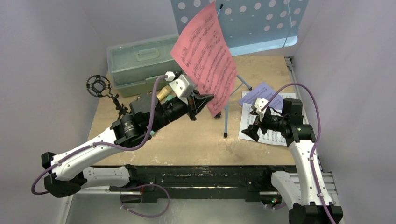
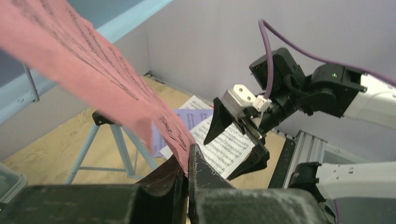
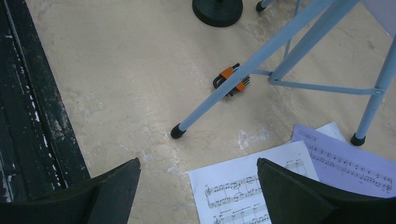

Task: Pack up the instrument practice props
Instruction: Pick up the sheet music from the music stand, then place the sheet music at the center of the board.

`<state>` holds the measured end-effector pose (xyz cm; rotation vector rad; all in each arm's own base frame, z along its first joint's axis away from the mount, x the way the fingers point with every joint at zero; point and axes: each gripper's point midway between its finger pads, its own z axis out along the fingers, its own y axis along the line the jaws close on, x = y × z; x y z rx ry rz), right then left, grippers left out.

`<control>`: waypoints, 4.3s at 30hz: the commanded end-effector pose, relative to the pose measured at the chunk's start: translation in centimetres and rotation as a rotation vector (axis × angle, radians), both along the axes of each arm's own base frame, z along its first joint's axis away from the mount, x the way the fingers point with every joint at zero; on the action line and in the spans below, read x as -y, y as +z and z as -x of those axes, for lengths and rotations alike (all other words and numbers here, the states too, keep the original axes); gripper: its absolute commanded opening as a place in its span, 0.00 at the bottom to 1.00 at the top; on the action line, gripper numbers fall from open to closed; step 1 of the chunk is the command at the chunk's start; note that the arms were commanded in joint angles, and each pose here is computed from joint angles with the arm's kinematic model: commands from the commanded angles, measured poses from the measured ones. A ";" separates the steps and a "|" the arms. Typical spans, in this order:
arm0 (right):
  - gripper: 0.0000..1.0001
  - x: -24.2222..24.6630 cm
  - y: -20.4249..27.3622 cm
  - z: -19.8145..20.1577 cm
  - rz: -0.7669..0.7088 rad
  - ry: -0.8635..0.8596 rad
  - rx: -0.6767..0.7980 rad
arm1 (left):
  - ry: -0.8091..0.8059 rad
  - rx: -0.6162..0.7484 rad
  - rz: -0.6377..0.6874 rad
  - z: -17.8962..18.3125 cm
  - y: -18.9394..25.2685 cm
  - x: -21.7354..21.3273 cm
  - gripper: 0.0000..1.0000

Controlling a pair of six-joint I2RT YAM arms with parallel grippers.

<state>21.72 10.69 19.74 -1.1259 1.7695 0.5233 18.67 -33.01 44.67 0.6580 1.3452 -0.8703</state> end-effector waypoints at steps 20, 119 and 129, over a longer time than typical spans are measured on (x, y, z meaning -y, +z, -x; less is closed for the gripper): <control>0.99 0.1 -0.4 -0.6 0.014 -0.001 0.004 | -0.170 -0.033 -0.294 4.5 -11.9 -3.3 0.00; 0.99 -2.7 3.6 2.6 -0.048 0.294 0.030 | -0.364 -0.243 -1.021 8.1 -23.9 -6.3 0.00; 0.74 -5.9 3.1 5.7 -0.083 0.477 -0.038 | -0.327 -0.204 -0.994 6.7 -23.5 -4.3 0.00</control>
